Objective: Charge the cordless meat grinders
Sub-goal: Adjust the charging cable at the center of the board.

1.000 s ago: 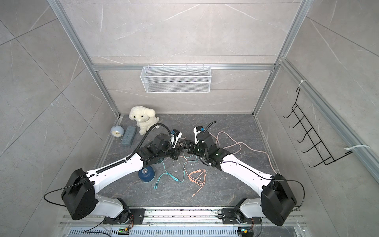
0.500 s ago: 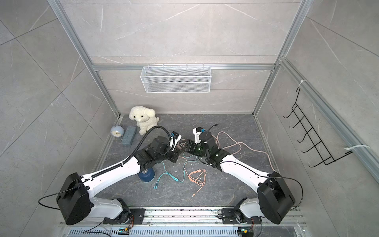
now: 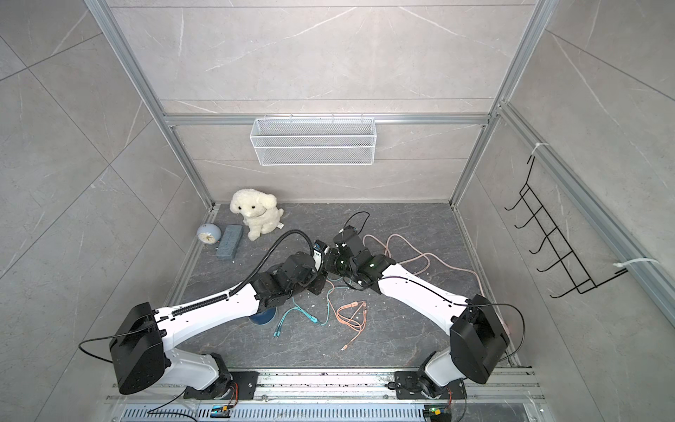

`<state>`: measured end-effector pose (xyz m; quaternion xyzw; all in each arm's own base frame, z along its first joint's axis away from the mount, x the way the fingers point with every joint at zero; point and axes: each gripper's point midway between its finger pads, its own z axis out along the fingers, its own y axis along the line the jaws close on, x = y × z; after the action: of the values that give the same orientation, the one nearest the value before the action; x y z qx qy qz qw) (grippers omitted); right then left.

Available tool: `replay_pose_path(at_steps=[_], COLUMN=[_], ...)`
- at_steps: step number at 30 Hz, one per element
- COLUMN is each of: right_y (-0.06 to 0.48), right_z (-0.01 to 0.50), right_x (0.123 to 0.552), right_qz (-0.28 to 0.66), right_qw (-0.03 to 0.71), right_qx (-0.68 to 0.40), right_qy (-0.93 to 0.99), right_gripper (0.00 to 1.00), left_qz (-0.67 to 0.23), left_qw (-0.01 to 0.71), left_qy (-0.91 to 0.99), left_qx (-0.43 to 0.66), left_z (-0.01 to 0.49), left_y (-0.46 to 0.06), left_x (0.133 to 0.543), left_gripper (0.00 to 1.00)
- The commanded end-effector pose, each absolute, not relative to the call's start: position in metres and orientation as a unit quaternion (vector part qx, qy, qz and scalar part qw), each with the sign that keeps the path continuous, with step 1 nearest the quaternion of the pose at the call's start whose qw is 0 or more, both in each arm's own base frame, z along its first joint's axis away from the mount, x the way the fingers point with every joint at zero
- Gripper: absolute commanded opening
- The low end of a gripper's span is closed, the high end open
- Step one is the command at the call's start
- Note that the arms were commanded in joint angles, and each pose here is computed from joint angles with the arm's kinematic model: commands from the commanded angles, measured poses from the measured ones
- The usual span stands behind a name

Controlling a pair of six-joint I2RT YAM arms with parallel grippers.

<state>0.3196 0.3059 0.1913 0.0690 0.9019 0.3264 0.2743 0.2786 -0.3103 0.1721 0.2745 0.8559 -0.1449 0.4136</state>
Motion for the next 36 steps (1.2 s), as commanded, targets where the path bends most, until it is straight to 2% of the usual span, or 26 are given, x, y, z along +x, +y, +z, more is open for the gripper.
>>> replay_pose_path(at_steps=[1, 4, 6, 9, 12, 13, 29, 31, 34, 36], right_y=[0.307, 0.308, 0.31, 0.312, 0.317, 0.318, 0.316, 0.317, 0.317, 0.318], right_z=[0.19, 0.188, 0.186, 0.183, 0.179, 0.177, 0.171, 0.174, 0.174, 0.172], right_x=[0.317, 0.318, 0.317, 0.317, 0.317, 0.317, 0.316, 0.315, 0.315, 0.314], right_qz=[0.295, 0.289, 0.293, 0.298, 0.306, 0.307, 0.319, 0.32, 0.322, 0.326], right_qw=[0.278, 0.273, 0.268, 0.263, 0.253, 0.249, 0.246, 0.247, 0.246, 0.245], right_qx=[0.066, 0.067, 0.07, 0.077, 0.079, 0.079, 0.102, 0.099, 0.099, 0.098], right_qy=[0.912, 0.915, 0.915, 0.914, 0.914, 0.915, 0.91, 0.909, 0.909, 0.908], right_gripper=[0.28, 0.17, 0.14, 0.14, 0.22, 0.22, 0.06, 0.1, 0.23, 0.27], left_qz=[-0.144, -0.137, -0.143, -0.149, -0.159, -0.161, -0.243, -0.251, -0.258, -0.26], left_qw=[0.444, 0.446, 0.446, 0.448, 0.457, 0.46, 0.529, 0.534, 0.534, 0.532], left_qy=[0.837, 0.839, 0.837, 0.83, 0.82, 0.818, 0.757, 0.75, 0.747, 0.746], left_qx=[0.286, 0.281, 0.284, 0.295, 0.305, 0.307, 0.297, 0.298, 0.301, 0.304], left_z=[0.195, 0.194, 0.194, 0.192, 0.194, 0.195, 0.233, 0.236, 0.238, 0.238], left_y=[-0.323, -0.321, -0.324, -0.329, -0.334, -0.334, -0.335, -0.334, -0.335, -0.337], left_x=[0.284, 0.285, 0.284, 0.279, 0.275, 0.274, 0.259, 0.257, 0.254, 0.254], left_gripper=[0.0, 0.0, 0.0, 0.0, 0.0, 0.0, 0.0, 0.0, 0.0, 0.0])
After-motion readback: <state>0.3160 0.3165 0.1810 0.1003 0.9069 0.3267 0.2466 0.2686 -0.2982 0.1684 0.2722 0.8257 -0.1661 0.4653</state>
